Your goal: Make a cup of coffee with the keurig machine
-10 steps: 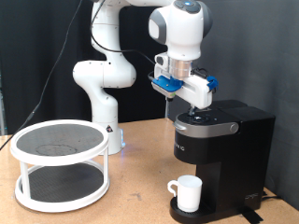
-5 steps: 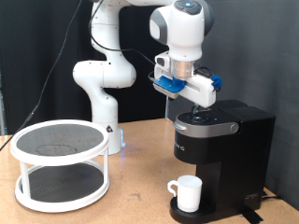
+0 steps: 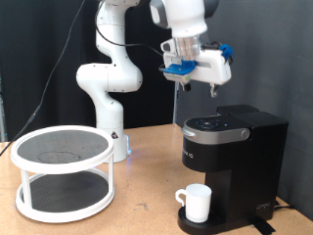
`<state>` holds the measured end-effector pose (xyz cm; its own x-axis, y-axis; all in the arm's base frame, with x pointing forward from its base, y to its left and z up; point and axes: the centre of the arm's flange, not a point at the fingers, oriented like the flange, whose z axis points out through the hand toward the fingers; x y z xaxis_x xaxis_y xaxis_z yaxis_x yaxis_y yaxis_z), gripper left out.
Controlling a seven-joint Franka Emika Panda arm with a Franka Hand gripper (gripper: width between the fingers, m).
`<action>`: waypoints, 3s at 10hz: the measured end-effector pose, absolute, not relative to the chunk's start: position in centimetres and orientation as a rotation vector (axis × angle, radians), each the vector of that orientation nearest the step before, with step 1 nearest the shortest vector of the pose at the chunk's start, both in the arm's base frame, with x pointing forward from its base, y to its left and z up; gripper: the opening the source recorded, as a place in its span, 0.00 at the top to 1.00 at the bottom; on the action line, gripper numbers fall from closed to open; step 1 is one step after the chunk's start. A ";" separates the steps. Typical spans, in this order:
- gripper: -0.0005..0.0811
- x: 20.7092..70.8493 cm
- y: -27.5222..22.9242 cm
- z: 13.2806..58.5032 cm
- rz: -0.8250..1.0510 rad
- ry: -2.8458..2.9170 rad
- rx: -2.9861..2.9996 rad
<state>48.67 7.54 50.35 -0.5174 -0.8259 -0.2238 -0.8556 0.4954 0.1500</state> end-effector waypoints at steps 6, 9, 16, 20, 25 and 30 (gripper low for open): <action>0.09 51.5 5.8 52.3 0.235 2.727 -1.465; 0.09 52.2 5.6 52.0 0.244 2.726 -1.471; 0.09 52.5 5.5 51.6 0.258 2.730 -1.470; 0.30 52.2 5.8 49.8 0.242 2.760 -1.521; 0.89 52.9 8.0 45.9 0.225 2.808 -1.575; 0.99 53.2 10.2 44.3 0.210 2.797 -1.602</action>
<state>53.19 10.16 44.34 -0.5051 -0.8630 0.0122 -0.8514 0.5005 0.1566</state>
